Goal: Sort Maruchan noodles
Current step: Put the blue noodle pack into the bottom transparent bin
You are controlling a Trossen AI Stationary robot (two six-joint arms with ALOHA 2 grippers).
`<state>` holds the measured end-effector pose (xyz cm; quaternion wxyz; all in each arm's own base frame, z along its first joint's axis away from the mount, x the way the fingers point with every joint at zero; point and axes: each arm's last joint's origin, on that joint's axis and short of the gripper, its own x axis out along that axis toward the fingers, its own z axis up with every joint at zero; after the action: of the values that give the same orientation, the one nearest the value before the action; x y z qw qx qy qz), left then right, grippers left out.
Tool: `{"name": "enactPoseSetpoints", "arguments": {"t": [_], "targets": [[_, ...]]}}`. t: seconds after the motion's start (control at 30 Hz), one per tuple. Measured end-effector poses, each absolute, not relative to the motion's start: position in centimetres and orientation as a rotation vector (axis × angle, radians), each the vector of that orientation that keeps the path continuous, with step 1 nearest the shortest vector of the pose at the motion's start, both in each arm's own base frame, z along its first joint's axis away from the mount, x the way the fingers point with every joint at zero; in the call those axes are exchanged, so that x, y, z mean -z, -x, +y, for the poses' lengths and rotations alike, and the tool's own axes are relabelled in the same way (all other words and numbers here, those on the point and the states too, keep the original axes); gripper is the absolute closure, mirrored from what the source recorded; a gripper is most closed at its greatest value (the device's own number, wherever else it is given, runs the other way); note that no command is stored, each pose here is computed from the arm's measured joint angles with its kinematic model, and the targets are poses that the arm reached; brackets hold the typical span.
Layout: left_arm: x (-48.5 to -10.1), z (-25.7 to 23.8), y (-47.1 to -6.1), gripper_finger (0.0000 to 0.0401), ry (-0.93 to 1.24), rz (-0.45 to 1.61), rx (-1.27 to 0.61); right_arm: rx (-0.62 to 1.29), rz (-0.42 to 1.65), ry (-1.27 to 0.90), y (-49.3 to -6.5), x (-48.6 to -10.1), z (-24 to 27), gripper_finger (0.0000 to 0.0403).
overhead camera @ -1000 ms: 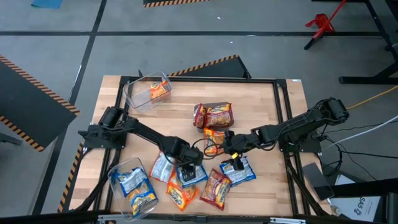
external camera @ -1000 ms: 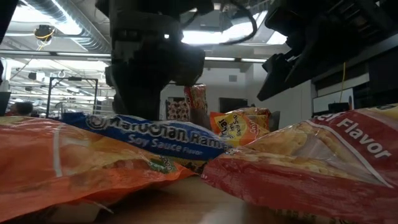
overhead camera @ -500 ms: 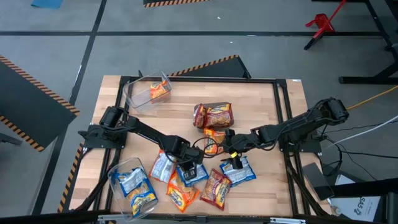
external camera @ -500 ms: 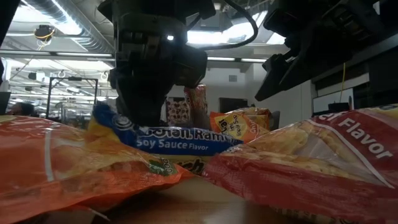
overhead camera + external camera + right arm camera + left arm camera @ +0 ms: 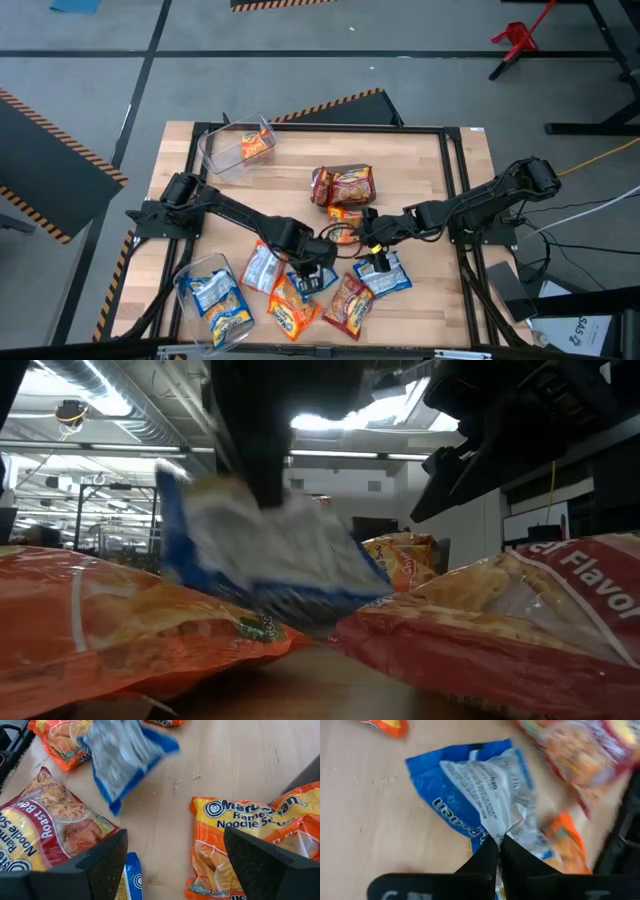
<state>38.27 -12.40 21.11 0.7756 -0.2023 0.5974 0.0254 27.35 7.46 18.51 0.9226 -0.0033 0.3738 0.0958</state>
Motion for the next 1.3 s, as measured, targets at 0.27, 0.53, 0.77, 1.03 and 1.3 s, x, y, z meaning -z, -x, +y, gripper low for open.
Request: {"name": "enactPoseSetpoints", "arguments": {"t": [0.27,0.53,0.77,1.03,1.3], "targets": [[-27.3,-15.6,-35.8,0.0400,0.363,1.443,-0.101,-0.197,0.767,0.007,-27.4,-18.5,7.5,0.0091],[-34.1,-19.2,-31.5,0.0400,0.396,1.514,-0.165,-0.195,0.767,0.004,-27.3,-18.5,7.5,0.0091],[-35.2,-23.4,-28.0,0.0401,0.462,1.514,-0.172,-0.179,0.767,-0.035,-27.4,-18.5,7.5,0.0091],[-35.3,-27.4,-23.9,0.0401,0.527,1.512,-0.252,-0.173,0.762,-0.033,-27.4,-18.6,7.5,0.0091],[-35.1,-28.5,-20.8,0.0401,0.574,1.492,-0.356,-0.162,0.757,-0.033,-27.4,-18.6,7.4,0.0091]]}}
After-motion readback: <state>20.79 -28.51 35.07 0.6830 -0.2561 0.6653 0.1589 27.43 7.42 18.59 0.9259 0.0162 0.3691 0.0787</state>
